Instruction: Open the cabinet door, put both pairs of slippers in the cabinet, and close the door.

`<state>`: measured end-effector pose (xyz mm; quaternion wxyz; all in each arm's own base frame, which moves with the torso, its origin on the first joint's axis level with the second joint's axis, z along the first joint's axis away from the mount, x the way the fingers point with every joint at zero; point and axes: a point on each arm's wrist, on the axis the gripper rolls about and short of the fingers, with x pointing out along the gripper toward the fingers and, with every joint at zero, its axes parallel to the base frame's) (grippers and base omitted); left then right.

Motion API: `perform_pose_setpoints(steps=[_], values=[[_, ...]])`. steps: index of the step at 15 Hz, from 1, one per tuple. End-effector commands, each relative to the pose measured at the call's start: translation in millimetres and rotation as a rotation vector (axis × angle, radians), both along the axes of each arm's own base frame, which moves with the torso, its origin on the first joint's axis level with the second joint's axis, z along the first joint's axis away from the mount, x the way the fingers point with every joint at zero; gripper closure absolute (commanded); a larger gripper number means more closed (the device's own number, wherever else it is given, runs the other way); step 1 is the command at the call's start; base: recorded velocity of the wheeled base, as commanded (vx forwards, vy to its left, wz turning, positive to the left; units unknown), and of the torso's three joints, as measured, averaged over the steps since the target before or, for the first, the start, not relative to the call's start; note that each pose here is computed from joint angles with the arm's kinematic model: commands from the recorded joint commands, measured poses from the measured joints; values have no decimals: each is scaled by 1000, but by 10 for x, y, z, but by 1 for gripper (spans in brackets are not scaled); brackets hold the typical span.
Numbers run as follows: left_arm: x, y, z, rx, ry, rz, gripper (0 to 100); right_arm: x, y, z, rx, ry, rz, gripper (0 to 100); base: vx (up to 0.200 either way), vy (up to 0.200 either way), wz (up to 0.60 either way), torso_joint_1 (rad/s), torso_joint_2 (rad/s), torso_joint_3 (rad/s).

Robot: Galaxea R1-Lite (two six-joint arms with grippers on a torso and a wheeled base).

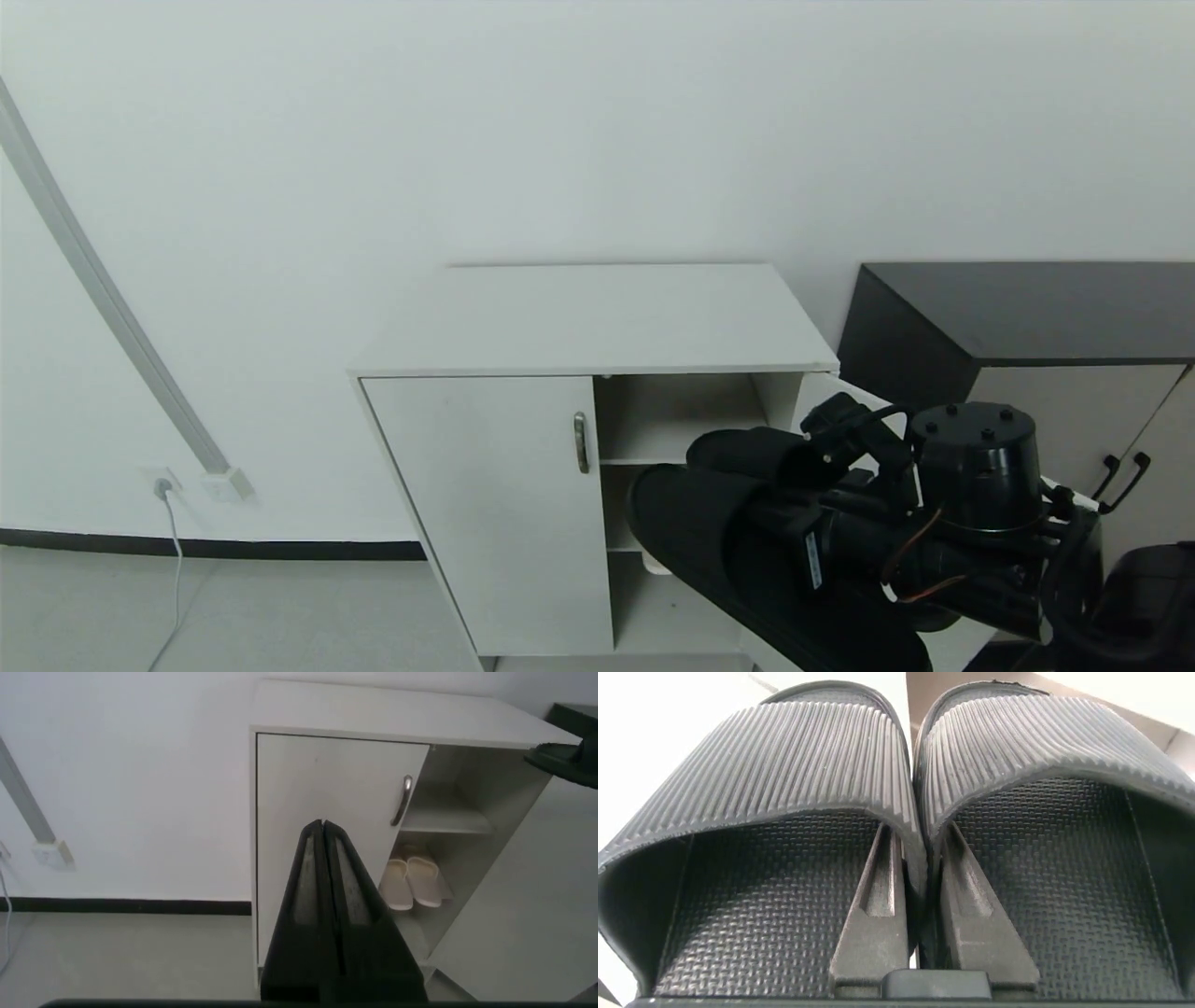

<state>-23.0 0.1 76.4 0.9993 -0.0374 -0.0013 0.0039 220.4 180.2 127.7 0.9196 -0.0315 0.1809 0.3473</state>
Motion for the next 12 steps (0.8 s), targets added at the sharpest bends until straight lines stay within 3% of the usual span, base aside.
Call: perform_pose_setpoints(steps=[1,12], values=[[-1,0,-1,0,-1,1,100,-2,3,-6,-2,1,3,100,0,0,0,-232,559,325],[-1,0,-1,4,-1,1,100,-31,7,-25,-7,7,11,100,0,0,0,-191,508,316]])
